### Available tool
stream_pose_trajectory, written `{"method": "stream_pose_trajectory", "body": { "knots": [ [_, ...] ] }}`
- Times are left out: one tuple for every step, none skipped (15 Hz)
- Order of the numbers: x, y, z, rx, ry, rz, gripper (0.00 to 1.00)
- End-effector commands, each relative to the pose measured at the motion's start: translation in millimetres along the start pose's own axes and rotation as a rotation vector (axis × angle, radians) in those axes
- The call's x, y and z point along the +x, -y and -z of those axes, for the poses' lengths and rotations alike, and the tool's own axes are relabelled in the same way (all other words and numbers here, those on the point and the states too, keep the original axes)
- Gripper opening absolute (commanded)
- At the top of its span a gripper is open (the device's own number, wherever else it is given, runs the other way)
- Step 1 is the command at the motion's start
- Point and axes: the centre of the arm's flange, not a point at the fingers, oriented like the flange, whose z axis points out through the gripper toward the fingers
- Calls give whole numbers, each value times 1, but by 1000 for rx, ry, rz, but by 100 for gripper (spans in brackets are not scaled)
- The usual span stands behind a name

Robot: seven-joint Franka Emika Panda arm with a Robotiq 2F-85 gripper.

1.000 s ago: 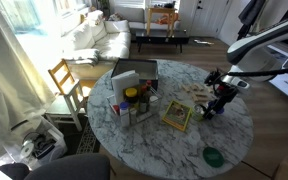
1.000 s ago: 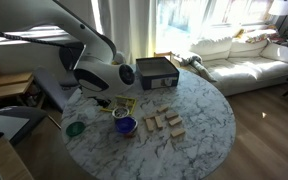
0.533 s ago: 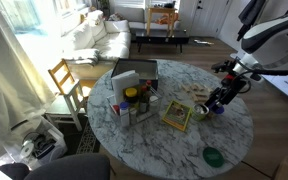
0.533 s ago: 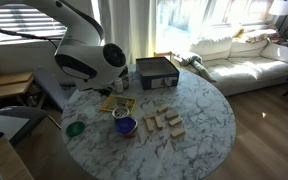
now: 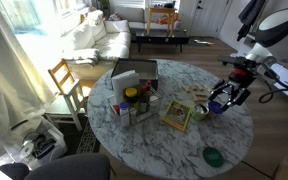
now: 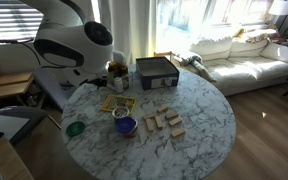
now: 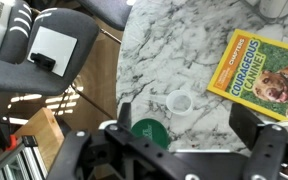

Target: Pour the transparent measuring cup is content into the open container

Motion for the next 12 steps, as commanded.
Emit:
{"method": "stream_pose_trajectory", "body": {
  "knots": [
    [2,-30,9,30,-32,186,100],
    [1,-34,11,29,-44,241,100],
    [0,-39,13,29,-50,291,100],
    [-1,-43,15,24,-66,343,100],
    [-1,-47,16,21,-82,393,100],
    [0,-51,17,17,-99,443,100],
    [1,-54,18,19,-115,493,100],
    [1,-56,18,21,-124,544,100],
    [-9,-40,17,12,-102,450,100],
    [-9,-43,18,11,-108,484,100],
    [-8,-45,18,11,-111,502,100],
    [-8,-46,19,12,-112,511,100]
  ]
}}
